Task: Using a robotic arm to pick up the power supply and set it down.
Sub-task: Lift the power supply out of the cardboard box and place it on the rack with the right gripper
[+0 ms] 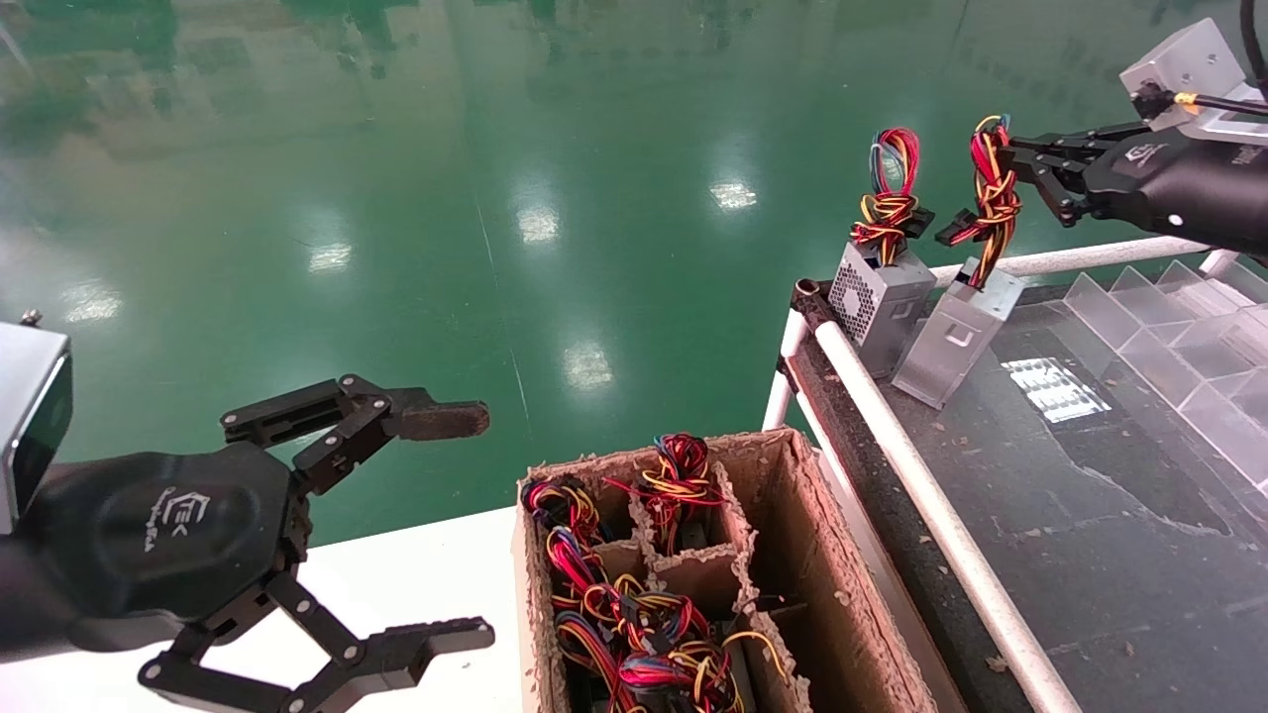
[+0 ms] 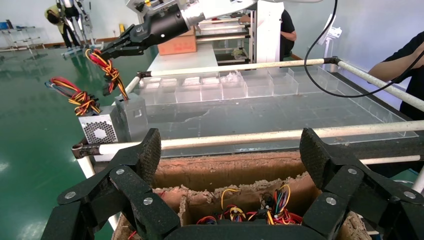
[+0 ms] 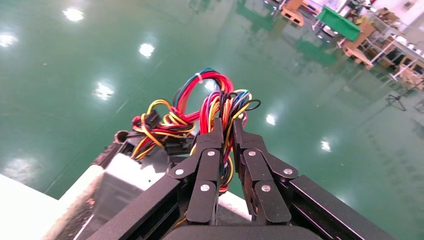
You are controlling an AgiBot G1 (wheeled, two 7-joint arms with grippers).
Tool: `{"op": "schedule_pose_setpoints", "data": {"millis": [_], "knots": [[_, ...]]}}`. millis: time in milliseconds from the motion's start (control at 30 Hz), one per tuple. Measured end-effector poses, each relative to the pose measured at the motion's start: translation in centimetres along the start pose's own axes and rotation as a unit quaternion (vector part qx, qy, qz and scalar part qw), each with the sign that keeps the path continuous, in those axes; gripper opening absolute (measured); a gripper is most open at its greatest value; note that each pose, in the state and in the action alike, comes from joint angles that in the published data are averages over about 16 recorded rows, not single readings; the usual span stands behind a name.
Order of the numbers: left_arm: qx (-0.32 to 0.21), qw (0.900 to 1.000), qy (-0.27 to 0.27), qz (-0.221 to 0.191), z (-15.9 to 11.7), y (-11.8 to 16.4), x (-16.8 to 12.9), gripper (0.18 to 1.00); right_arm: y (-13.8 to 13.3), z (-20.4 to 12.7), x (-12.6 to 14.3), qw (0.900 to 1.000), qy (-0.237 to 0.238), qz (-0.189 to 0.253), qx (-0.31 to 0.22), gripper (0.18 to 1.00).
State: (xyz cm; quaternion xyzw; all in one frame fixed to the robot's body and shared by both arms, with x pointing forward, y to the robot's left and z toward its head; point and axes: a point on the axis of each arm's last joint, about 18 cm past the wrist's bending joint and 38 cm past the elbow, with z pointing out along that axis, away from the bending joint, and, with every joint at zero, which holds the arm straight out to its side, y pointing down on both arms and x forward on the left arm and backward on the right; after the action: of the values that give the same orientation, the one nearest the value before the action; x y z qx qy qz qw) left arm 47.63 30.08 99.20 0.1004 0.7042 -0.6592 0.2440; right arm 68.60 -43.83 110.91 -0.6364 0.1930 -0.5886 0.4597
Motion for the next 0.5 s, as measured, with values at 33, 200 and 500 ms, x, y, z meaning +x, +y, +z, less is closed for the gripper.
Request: {"op": "schedule_pose_setpoints", "data": {"millis": [33, 200, 500], "knots": [[0.0, 1.0, 0.0, 0.0, 0.0, 0.0, 0.0, 1.001, -0.1, 0.2, 0.0, 1.0, 0.002, 0.0, 0.0, 0.225], [0.0, 1.0, 0.0, 0.0, 0.0, 0.0, 0.0, 1.001, -0.8, 1.1, -0.3, 1.0, 0.006, -0.003, 0.002, 0.225], [0.0, 1.0, 0.0, 0.0, 0.0, 0.0, 0.0, 1.001, -1.7, 2.4, -1.0, 1.0, 0.005, -0.009, 0.005, 0.225]]}}
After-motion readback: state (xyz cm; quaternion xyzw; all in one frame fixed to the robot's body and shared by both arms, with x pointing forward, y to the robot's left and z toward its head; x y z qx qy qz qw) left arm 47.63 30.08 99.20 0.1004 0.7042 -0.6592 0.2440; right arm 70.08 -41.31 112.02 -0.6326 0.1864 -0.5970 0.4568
